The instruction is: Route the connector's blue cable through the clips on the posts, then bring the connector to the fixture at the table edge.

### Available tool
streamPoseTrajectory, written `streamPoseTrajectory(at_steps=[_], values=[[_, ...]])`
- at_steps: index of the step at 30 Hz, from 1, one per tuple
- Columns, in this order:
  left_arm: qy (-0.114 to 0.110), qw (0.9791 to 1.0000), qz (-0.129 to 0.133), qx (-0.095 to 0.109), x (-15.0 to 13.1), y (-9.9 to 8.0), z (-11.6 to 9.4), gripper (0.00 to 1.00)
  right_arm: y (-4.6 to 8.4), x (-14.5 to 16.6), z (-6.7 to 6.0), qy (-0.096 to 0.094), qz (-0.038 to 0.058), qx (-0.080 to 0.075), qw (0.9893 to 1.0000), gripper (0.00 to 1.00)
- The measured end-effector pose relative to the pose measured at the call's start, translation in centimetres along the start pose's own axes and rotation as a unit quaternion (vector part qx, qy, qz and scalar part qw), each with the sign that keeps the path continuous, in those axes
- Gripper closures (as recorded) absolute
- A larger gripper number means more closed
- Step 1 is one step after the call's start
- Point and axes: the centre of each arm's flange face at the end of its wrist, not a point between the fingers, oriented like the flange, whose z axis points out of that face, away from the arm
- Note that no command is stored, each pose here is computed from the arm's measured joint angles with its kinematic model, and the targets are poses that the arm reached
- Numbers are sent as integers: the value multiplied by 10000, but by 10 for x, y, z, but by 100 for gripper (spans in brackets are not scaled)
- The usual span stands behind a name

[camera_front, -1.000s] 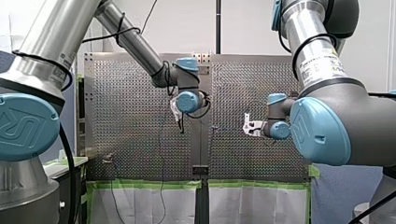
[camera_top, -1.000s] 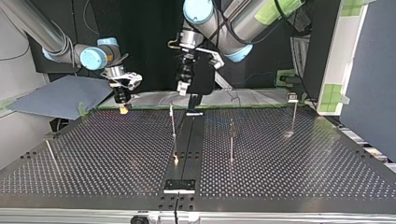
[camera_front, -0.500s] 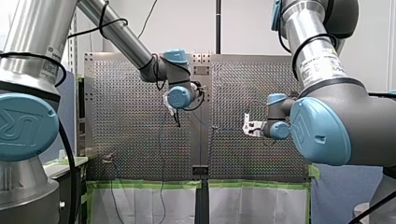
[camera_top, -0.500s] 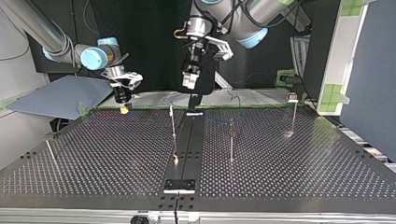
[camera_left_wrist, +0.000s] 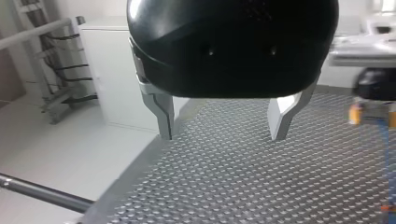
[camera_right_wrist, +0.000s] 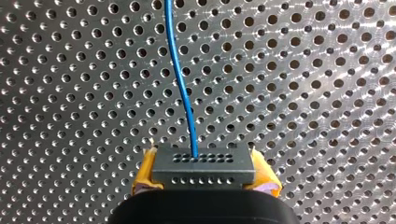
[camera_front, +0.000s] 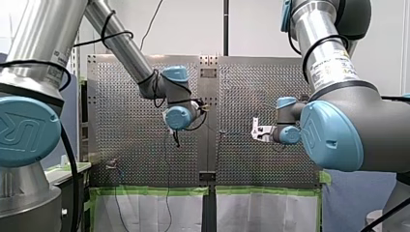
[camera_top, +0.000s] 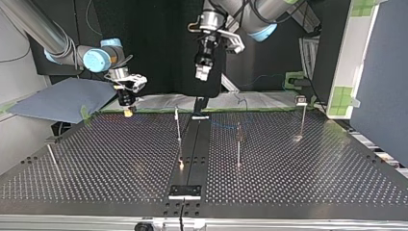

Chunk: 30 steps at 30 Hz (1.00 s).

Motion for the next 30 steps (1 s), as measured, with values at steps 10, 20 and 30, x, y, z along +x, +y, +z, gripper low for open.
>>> streamPoseTrajectory(at_steps=[10, 20, 30], values=[[191, 9997, 98, -87, 19, 24, -26, 0, 0, 0, 0, -5, -4, 1, 10000, 100], [443, 9975, 310, -454, 32, 59, -58, 0, 0, 0, 0, -6, -1, -2, 10000, 100], [838, 9943, 469, -461, 43, 88, -90, 0, 0, 0, 0, -5, -1, -1, 10000, 100]])
